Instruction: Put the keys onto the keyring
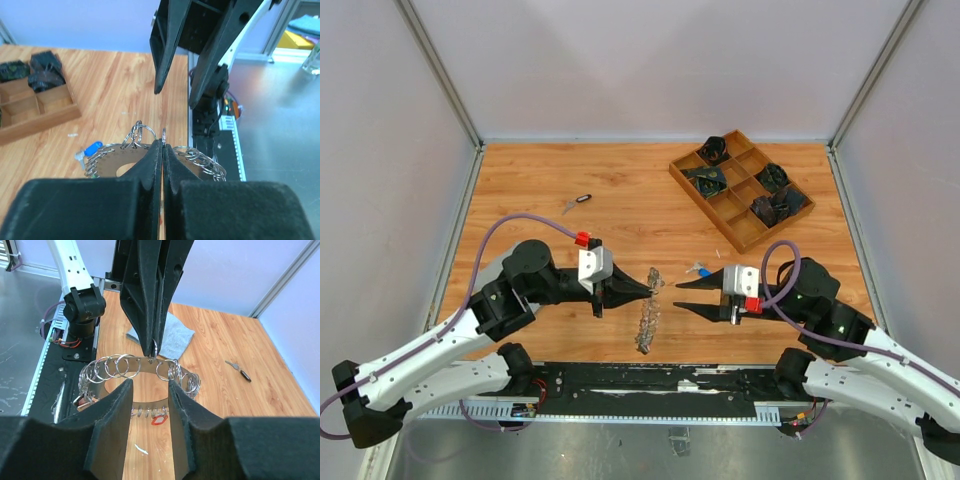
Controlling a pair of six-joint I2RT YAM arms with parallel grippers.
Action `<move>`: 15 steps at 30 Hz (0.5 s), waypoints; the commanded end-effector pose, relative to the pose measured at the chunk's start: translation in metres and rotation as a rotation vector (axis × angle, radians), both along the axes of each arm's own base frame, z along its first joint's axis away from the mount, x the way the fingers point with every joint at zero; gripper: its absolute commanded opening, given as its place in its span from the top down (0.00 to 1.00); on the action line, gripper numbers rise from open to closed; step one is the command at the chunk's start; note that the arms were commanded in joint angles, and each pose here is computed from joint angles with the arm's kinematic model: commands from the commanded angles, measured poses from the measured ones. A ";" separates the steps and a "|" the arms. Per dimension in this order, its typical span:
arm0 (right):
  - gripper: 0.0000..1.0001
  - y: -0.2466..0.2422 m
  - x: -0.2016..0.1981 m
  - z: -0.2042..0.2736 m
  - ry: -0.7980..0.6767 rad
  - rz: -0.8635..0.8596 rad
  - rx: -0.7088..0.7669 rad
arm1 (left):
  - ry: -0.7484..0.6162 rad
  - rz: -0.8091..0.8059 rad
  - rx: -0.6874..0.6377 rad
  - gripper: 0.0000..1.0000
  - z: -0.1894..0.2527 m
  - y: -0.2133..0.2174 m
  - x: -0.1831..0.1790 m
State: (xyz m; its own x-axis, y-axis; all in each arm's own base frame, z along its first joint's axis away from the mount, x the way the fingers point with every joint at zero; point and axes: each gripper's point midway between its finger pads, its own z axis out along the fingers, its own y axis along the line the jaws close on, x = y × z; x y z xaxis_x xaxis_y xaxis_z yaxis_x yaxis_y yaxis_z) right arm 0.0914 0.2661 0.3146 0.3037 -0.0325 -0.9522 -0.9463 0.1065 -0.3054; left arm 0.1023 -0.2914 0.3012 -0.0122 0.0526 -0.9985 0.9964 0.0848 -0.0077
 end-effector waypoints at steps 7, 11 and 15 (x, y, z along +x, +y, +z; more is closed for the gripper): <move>0.71 -0.003 -0.014 0.054 -0.032 0.054 0.049 | -0.050 -0.030 -0.313 0.99 0.073 -0.006 -0.007; 0.73 0.001 -0.016 0.065 -0.012 0.079 0.038 | -0.032 -0.045 -0.306 1.00 0.076 -0.012 -0.005; 0.69 0.003 -0.017 0.056 0.027 0.100 -0.073 | -0.026 -0.052 -0.230 0.99 0.071 -0.020 -0.001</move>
State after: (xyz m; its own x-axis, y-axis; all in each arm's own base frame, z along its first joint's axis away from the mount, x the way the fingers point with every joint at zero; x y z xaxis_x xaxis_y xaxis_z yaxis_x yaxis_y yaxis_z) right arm 0.0839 0.2692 0.3765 0.3201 0.0017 -0.9474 -0.9454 0.0654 -0.3193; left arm 0.1044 -0.3074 0.3410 -0.0366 -0.1398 -0.9895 0.9973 0.0580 -0.0451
